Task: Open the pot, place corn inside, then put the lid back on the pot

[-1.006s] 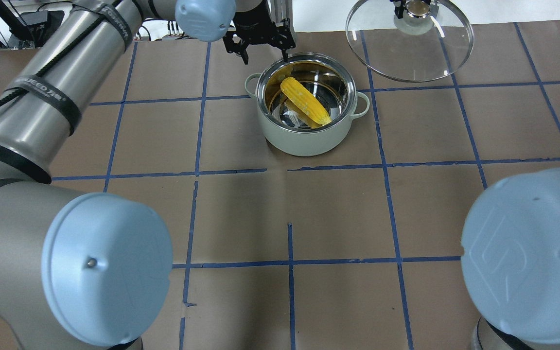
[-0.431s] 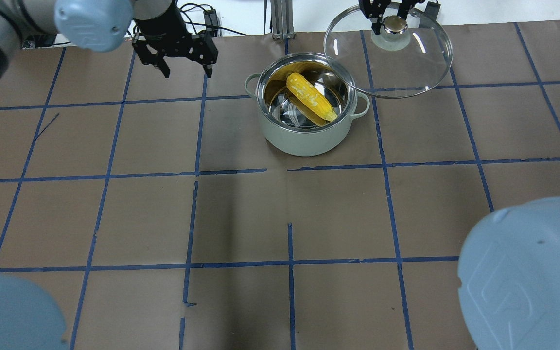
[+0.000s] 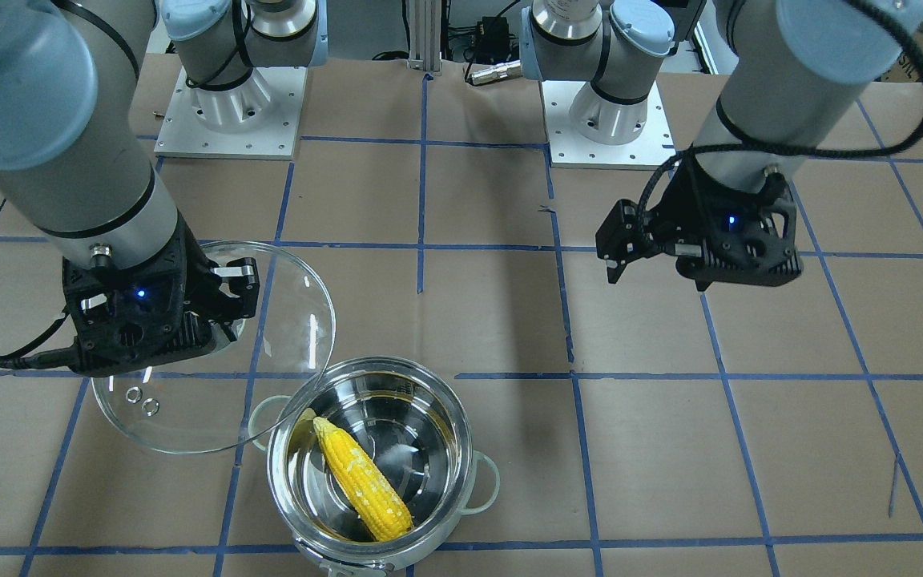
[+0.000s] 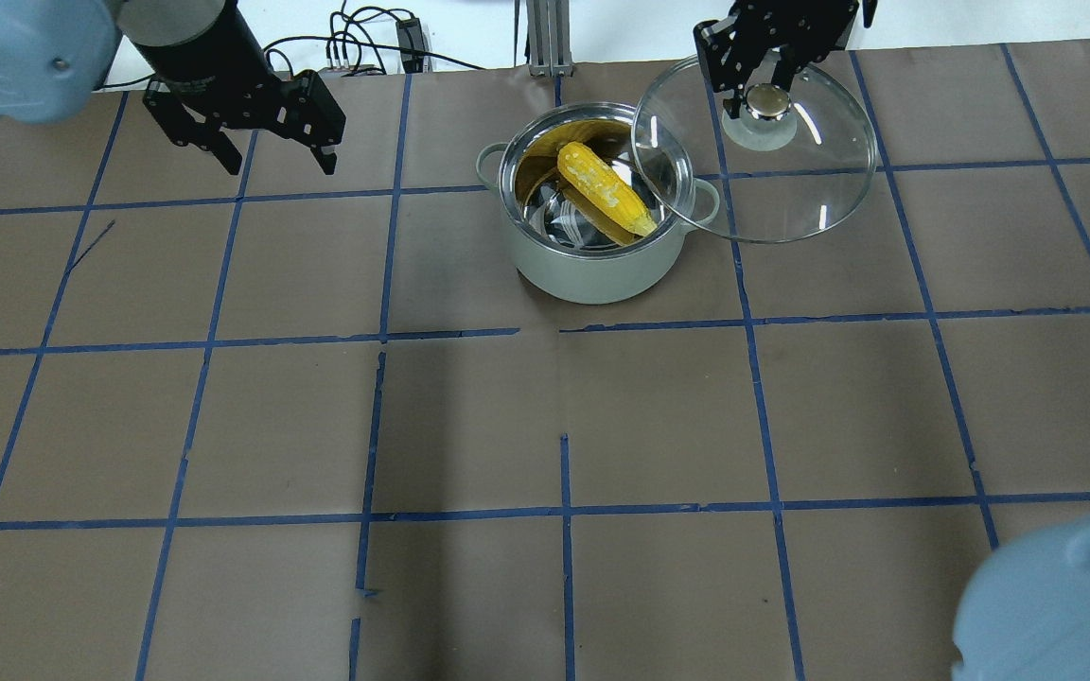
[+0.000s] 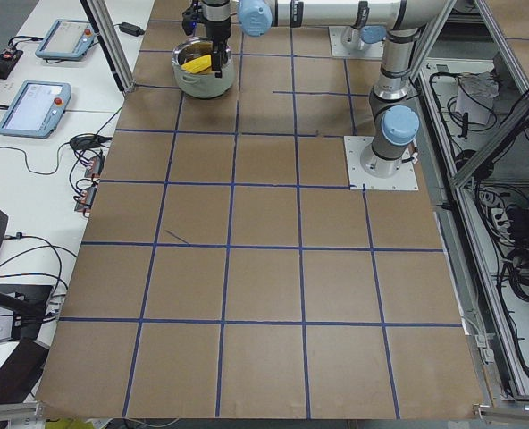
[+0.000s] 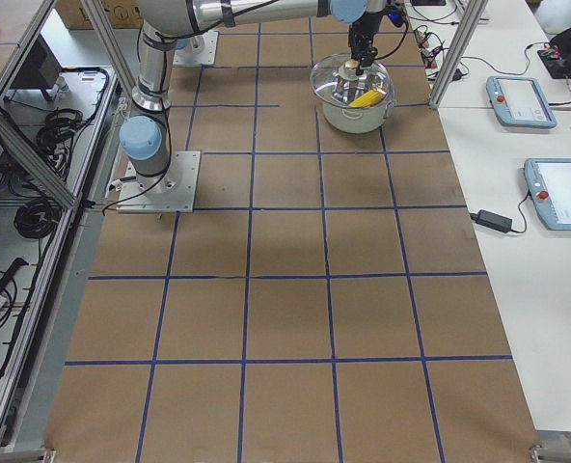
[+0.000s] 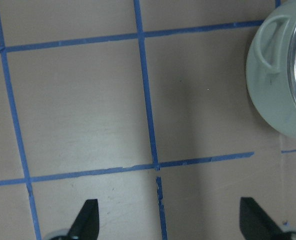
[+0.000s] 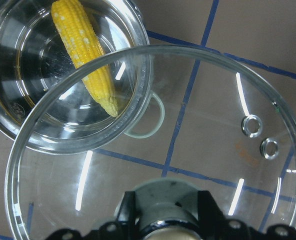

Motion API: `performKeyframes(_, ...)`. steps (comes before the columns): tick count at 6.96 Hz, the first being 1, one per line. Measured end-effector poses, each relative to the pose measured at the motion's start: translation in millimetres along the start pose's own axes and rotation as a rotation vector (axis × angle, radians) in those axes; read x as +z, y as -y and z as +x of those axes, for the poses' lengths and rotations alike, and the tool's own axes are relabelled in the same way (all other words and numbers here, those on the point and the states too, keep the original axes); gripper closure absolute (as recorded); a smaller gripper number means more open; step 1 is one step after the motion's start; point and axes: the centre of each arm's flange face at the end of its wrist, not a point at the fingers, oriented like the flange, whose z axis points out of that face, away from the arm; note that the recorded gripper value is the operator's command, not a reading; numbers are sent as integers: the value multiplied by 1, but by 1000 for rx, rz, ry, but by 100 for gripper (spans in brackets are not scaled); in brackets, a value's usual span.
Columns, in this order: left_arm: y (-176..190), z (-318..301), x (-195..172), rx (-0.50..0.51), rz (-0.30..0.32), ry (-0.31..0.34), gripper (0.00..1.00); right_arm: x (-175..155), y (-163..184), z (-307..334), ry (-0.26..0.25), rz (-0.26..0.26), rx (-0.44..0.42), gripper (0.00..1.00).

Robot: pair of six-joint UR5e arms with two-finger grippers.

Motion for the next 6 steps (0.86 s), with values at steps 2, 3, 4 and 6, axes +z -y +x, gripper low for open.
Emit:
performKeyframes(2, -31, 5, -29, 6, -2, 41, 0, 24, -32, -5, -17, 24, 25, 92)
performKeyframes(3, -39, 6, -38, 8, 3, 49, 0, 26, -38, -6, -18, 25, 44, 92)
performKeyframes(4, -44, 5, -44, 8, 1, 52, 0, 22, -39, -9, -17, 31, 66, 92)
performKeyframes(6, -42, -2, -41, -10, -19, 48, 0, 27, -16, -29, -15, 35, 112, 92)
